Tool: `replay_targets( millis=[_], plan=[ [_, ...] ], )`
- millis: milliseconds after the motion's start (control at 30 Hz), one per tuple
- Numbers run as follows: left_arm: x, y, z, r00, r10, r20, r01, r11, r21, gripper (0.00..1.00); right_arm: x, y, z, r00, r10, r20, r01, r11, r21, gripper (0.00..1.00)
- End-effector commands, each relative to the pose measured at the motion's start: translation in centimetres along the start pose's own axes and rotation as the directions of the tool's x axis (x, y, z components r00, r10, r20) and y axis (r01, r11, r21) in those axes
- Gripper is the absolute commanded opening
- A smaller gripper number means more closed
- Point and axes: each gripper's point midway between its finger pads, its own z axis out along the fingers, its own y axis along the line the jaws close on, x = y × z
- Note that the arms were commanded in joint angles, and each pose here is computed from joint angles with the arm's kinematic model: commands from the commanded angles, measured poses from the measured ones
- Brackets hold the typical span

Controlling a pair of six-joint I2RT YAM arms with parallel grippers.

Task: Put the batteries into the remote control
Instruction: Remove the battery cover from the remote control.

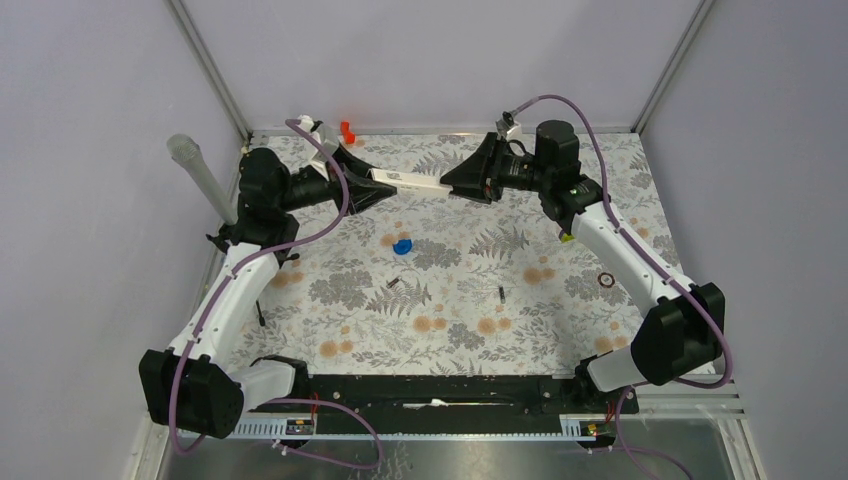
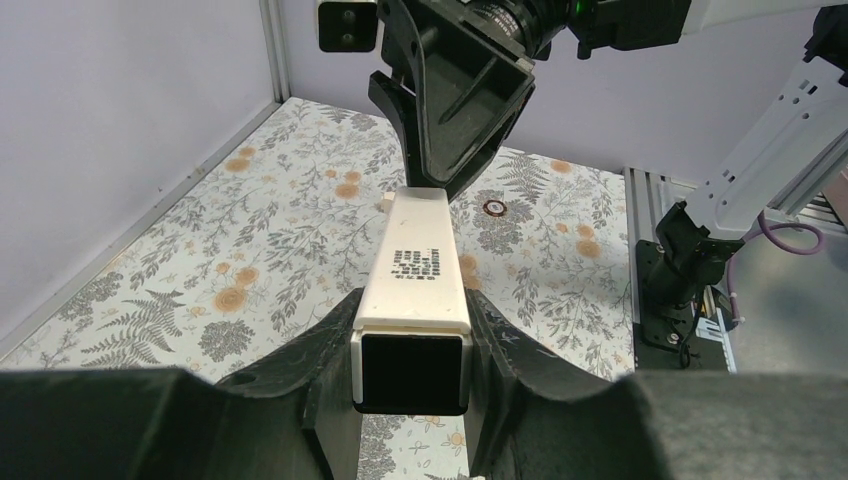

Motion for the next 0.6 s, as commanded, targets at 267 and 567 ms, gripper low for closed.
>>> replay_targets(
  millis=[267,567],
  plan=[
    [-2.6,-0.5,-0.3,0.99,0.142,0.015,-0.142,0.99,-0.018,0.0,-0.1,1.4,-0.5,0.999,-0.046,0.001,0.046,0.999,0.012,0.28],
    [-2.0,-0.1,-0.5,0.989,0.15,-0.015,-0.151,0.988,-0.039,0.0,-0.6,2.1,-1.0,0.999,-0.039,0.023,0.039,0.999,0.007,0.11]
  ],
)
